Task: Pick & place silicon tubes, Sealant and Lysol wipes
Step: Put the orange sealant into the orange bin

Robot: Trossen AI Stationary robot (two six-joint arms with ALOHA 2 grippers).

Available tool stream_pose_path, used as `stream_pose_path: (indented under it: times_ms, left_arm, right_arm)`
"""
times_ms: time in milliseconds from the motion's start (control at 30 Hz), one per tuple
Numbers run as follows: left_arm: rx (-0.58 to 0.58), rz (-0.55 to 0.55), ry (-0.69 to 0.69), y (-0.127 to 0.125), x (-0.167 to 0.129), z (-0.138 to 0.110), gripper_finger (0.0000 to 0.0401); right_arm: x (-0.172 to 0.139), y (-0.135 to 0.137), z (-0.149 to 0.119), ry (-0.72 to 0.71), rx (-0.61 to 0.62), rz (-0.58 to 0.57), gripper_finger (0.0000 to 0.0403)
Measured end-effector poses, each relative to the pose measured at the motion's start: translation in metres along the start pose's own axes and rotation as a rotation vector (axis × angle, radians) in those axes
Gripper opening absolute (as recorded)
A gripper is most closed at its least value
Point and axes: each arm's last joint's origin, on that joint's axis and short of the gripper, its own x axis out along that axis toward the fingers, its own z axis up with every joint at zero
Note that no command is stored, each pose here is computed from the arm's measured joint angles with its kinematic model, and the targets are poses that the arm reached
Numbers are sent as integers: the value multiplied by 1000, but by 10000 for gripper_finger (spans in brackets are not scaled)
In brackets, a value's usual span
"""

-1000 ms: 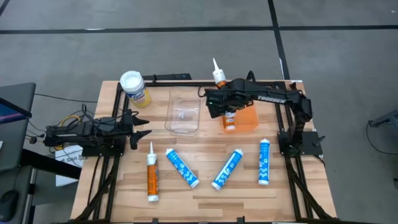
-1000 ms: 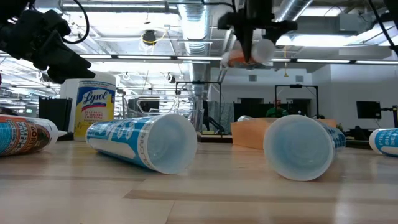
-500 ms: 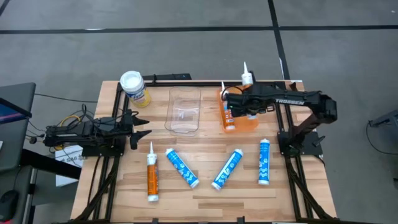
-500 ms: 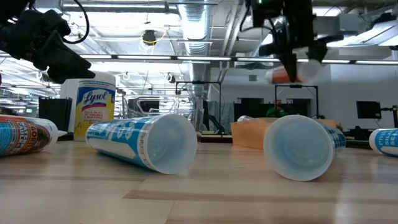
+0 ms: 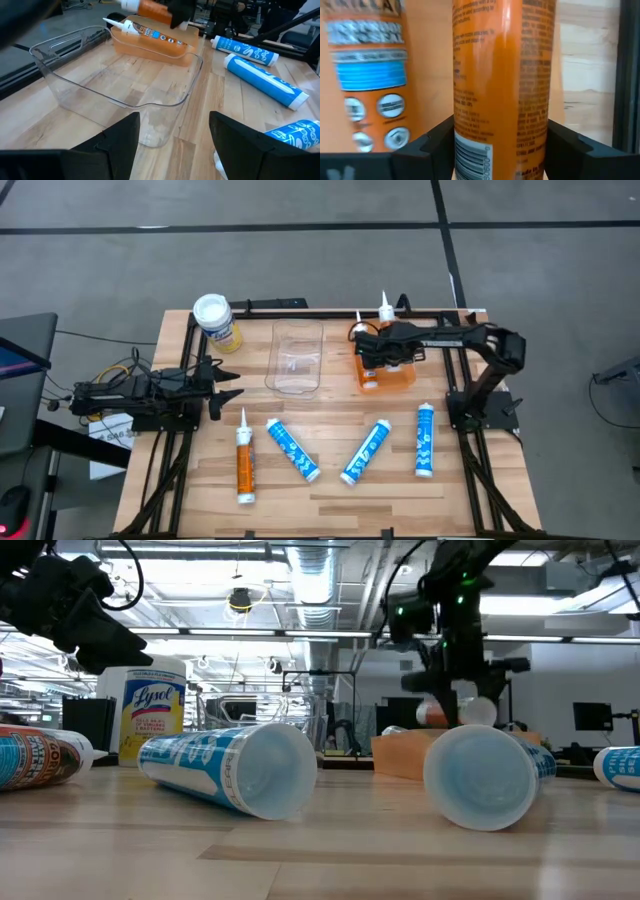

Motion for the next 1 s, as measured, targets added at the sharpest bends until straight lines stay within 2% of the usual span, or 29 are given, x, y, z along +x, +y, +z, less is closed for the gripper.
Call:
stream_pose_path:
  times_ms: [267,533,1000]
  left_arm:
    - [-5,0,0,0,0,0,231]
    - [-5,0,0,0,0,0,231]
    - [-2,0,0,0,0,0,231]
  right_arm:
    - [20,13,-1,6,-16,-38,218]
    - [19,16,-5,14,-48,-23,240]
    - [18,17,-6,43,-57,-4,244]
